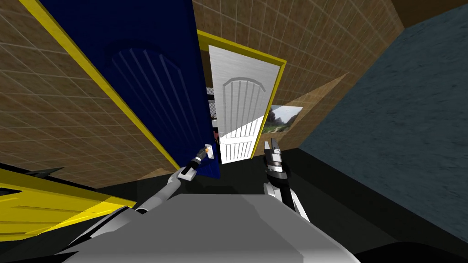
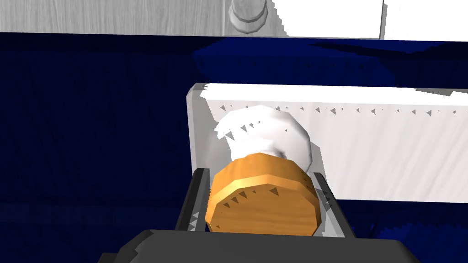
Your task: Pull the door open
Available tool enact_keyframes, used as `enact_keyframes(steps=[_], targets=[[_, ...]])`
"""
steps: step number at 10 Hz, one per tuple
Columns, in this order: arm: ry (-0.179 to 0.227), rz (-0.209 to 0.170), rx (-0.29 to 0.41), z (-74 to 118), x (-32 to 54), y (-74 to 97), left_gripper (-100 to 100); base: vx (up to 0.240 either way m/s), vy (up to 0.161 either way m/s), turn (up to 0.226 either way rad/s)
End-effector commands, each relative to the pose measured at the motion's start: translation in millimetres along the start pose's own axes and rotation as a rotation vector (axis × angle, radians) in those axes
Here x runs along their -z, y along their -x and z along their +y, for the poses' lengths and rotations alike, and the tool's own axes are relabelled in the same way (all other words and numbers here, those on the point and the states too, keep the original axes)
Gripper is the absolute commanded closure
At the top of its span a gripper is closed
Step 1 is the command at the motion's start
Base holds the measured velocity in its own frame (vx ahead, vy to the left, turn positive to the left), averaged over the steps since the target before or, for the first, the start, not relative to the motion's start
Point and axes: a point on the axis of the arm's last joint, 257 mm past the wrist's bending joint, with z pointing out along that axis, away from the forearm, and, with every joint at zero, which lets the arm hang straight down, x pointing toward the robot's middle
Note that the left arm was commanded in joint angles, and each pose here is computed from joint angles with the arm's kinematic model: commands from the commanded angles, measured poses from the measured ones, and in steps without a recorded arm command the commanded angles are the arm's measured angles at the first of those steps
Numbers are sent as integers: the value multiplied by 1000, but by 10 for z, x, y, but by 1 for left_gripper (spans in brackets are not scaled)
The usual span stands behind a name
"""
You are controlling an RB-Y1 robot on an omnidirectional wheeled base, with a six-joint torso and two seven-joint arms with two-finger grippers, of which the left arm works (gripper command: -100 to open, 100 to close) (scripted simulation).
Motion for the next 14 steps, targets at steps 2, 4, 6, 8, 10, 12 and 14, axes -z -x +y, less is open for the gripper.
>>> enact_keyframes(steps=[2,4,6,8,10,12,14], targets=[[3,51,2,27,110,-103,100,-195,164,-125],[2,88,4,19,183,-161,100,-254,144,-122],[4,125,8,19,259,-221,100,-202,124,-69],[13,133,1,56,333,-176,100,-112,86,-67],[7,166,1,40,435,-182,100,-197,158,-163],[4,195,3,30,524,-190,100,-180,128,-109],[3,221,5,23,609,-198,100,-184,125,-102]])
